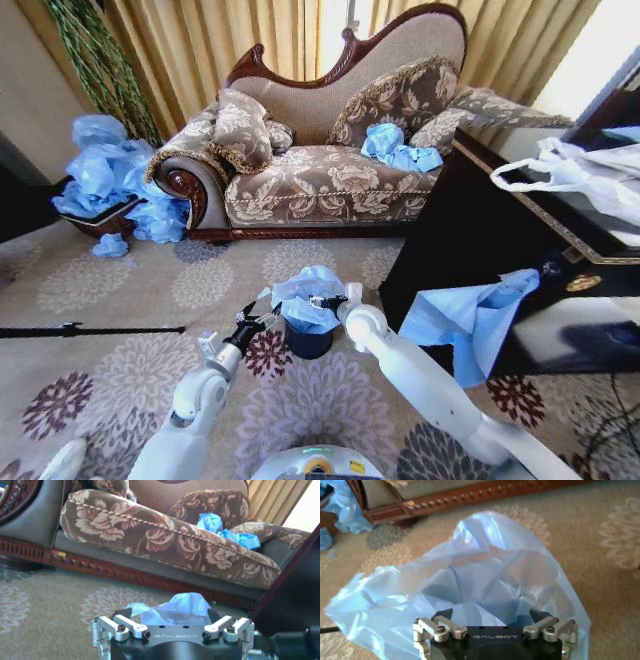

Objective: Place a garbage bag over the trash bin.

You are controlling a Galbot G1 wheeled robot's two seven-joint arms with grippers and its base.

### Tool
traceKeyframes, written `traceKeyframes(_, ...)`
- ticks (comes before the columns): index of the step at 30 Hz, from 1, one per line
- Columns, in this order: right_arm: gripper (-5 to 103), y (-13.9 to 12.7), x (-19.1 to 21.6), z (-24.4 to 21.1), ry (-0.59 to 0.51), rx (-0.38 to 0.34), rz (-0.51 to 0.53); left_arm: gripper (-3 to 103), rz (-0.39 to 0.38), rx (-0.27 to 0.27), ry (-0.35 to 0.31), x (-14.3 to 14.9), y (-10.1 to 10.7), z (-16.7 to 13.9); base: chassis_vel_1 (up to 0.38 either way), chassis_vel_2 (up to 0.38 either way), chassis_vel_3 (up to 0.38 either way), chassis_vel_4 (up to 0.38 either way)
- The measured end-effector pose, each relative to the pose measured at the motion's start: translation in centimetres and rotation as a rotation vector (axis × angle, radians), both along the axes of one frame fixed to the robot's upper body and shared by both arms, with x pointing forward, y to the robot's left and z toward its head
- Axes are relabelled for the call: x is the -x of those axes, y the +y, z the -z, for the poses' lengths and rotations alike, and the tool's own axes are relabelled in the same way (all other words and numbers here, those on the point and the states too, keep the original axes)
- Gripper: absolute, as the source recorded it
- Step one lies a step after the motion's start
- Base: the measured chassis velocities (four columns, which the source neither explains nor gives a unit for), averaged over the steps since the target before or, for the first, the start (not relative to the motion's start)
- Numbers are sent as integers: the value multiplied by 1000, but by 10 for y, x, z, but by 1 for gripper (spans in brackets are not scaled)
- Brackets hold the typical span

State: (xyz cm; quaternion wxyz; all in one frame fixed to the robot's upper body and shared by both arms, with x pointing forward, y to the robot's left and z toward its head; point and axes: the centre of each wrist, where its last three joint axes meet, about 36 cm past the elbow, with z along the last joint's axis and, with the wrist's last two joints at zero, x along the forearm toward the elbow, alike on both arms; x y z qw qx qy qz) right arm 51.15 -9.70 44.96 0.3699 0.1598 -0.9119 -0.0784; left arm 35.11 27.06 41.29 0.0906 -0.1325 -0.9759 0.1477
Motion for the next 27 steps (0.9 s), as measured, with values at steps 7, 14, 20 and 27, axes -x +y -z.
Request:
traceKeyframes(7, 84, 12, 1, 15, 57, 25, -2, 100, -9, 8, -5, -2, 3, 6, 0, 0, 0, 0)
traceKeyframes(14, 57, 14, 13, 18, 54, 51, -7, 100, -9, 23, -10, -6, 3, 8, 0, 0, 0, 0)
traceKeyframes(20, 47, 12, 24, 17, 30, 69, -5, 100, -7, 28, -13, -6, 2, 9, 0, 0, 0, 0)
traceKeyframes(27, 14, 12, 39, 18, -6, 76, 0, 100, -6, 36, -16, -6, 0, 11, 0, 0, 0, 0)
